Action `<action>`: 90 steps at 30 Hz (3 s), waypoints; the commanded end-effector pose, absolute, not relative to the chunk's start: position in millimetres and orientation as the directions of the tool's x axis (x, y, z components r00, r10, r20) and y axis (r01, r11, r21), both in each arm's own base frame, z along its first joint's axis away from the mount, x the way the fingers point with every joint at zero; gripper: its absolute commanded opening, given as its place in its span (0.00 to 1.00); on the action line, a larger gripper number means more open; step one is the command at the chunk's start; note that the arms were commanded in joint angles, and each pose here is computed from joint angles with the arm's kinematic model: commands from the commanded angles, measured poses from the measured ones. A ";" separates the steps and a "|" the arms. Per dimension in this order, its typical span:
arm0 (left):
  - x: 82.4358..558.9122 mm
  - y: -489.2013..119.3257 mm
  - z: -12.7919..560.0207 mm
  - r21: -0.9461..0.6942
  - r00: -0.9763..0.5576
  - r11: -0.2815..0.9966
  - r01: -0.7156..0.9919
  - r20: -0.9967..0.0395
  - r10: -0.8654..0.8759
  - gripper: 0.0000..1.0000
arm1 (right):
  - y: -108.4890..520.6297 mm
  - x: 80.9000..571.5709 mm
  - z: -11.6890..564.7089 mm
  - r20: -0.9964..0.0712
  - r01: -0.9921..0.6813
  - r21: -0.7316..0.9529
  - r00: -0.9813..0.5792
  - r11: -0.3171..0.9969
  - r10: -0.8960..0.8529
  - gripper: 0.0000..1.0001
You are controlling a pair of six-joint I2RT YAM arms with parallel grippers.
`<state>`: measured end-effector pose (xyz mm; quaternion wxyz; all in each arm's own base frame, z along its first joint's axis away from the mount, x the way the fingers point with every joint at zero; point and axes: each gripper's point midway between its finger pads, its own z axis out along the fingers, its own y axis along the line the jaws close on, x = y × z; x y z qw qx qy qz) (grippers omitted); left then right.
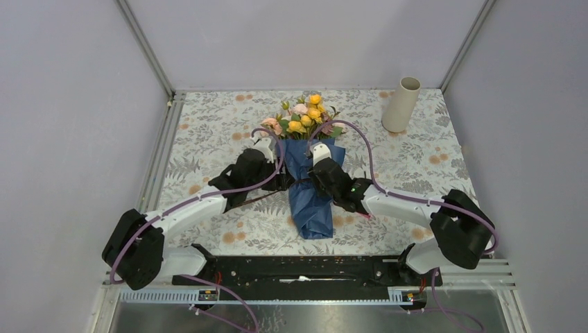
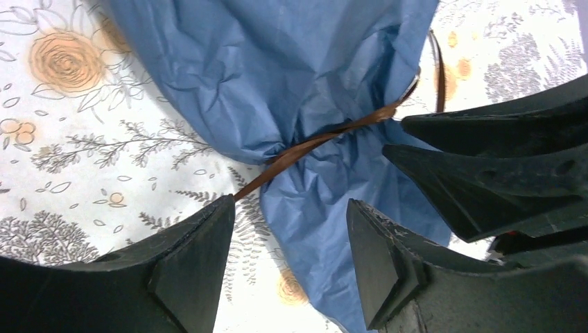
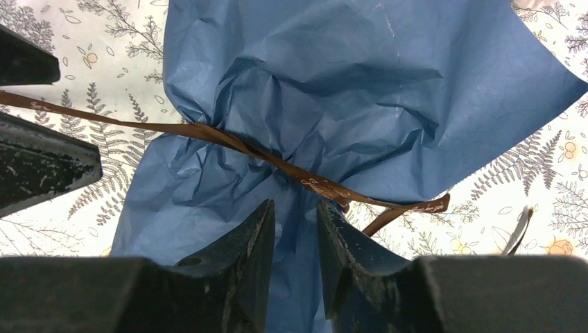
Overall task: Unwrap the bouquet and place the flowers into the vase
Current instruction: Untie the ribbon from the wrapping paper.
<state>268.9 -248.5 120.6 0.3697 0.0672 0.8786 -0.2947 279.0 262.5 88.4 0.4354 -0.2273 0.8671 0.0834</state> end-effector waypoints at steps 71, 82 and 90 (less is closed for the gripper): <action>307.3 -319.1 113.4 -0.267 -0.563 0.808 0.525 -0.821 0.094 0.44 | 186.9 327.6 94.9 -0.852 -0.086 -0.187 -0.482 0.979 -0.205 0.00; 309.1 -324.3 110.1 -0.248 -0.558 0.811 0.529 -0.822 0.113 0.42 | 178.3 326.8 92.0 -0.854 -0.076 -0.113 -0.503 0.991 -0.136 0.00; 309.3 -330.4 105.6 -0.261 -0.576 0.807 0.529 -0.809 0.116 0.26 | 176.3 326.6 94.8 -0.857 -0.077 -0.098 -0.501 0.992 -0.123 0.00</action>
